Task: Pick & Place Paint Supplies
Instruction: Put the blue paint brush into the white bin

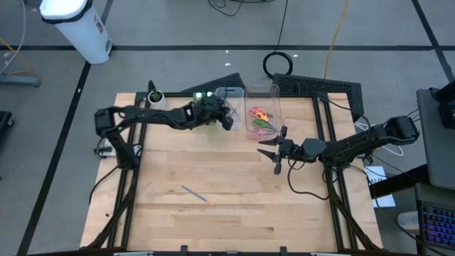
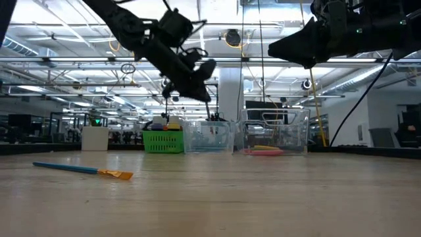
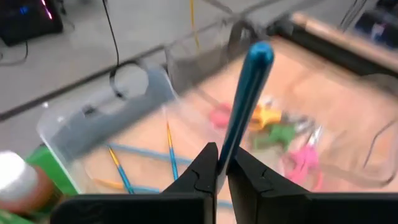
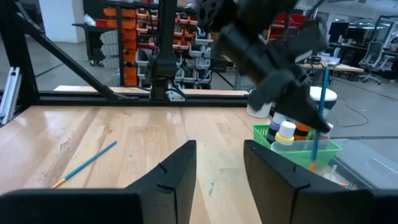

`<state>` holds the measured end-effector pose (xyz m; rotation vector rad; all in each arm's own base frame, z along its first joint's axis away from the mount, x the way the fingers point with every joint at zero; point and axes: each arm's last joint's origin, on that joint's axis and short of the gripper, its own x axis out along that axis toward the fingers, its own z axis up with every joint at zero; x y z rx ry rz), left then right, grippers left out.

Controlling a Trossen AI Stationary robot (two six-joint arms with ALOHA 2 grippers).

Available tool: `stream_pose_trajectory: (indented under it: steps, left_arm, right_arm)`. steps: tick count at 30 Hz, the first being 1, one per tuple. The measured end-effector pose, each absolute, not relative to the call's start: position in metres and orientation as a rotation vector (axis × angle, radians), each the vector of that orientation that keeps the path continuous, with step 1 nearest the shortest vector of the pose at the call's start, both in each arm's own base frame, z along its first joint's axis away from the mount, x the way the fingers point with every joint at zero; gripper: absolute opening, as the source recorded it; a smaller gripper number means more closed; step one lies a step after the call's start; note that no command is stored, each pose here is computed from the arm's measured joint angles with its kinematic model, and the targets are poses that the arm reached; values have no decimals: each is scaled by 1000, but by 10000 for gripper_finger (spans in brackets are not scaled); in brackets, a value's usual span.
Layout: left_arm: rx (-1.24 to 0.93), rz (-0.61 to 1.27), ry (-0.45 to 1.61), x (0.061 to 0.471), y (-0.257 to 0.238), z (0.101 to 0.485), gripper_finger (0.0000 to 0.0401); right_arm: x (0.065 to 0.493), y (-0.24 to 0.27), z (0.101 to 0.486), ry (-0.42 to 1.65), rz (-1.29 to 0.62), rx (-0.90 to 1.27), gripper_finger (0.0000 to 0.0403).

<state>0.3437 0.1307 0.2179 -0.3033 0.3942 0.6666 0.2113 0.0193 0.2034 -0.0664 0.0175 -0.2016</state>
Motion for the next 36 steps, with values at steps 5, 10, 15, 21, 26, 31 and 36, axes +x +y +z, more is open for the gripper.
stream_pose_trajectory:
  steps: [5, 10, 15, 21, 26, 31, 36]
  left_arm:
    - [-302, 659, 458, 351, 129, 196, 22]
    - [-303, 643, 476, 354, 126, 190, 24]
    - [-356, 659, 476, 353, 127, 189, 55]
    - [-378, 675, 508, 350, 128, 186, 154]
    - [-393, 672, 507, 349, 132, 186, 235]
    - [-368, 630, 486, 355, 133, 197, 276]
    - [-335, 609, 443, 367, 135, 223, 284]
  right_arm:
    - [211, 19, 203, 23, -202, -68, 122]
    - [211, 19, 203, 21, -201, -67, 123]
    - [211, 19, 203, 21, -201, -67, 121]
    - [211, 19, 203, 21, -201, -67, 124]
    - [211, 19, 203, 21, -201, -67, 125]
    - [211, 19, 203, 21, -201, -67, 125]
    - [211, 19, 203, 21, -201, -67, 123]
